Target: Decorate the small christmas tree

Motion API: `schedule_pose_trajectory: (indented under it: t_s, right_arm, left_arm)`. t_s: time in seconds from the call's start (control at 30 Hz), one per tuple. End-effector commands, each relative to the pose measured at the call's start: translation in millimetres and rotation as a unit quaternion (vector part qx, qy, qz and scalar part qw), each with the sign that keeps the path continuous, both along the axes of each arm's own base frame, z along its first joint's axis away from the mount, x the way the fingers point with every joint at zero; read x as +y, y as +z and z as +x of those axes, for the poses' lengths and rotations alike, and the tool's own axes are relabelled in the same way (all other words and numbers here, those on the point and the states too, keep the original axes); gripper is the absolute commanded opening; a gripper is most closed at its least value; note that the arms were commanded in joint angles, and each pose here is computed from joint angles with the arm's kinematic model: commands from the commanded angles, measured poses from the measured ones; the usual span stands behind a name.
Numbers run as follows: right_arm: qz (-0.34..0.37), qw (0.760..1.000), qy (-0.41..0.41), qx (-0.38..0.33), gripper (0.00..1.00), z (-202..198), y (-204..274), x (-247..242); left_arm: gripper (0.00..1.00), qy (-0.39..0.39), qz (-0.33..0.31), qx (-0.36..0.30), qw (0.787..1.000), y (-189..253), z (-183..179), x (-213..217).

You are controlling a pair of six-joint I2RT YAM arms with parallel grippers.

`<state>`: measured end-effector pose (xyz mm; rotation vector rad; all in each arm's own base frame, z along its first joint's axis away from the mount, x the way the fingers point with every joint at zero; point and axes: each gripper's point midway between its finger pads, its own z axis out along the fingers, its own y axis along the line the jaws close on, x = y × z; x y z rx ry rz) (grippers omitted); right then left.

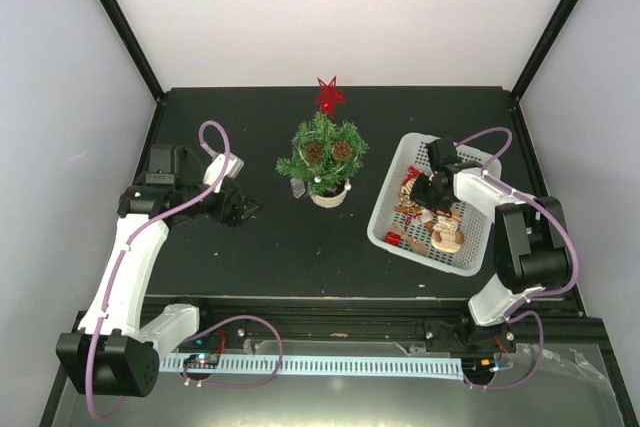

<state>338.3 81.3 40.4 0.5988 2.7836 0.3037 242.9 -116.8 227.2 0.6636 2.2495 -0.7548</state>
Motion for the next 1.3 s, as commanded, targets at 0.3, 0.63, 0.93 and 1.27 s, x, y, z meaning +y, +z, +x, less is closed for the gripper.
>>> schedule_pose_trajectory:
  t_s: [0.3,0.63,0.93,1.27]
  right_arm:
    - [-0.031,0.997,0.003,-0.074,0.06,-0.9,65.0,-14.2]
    - [-0.023,0.991,0.023,-0.128,0.06,-23.6,116.8,-11.1]
    - [-0.037,0.973,0.078,-0.216,0.07,-23.6,185.4,9.6]
    - [0.147,0.954,0.069,-0.252,0.07,-10.0,197.2,42.1]
  left_arm:
    - [0.92,0.0,-0.006,-0.025,1.0,13.9,-0.3,-0.3]
    - [0.92,0.002,-0.007,-0.034,0.999,16.8,-3.3,0.4]
    - [0.93,0.002,-0.008,-0.043,0.999,19.2,-5.9,0.5]
    - [0.93,0.003,-0.01,-0.049,0.999,22.3,-9.8,0.4]
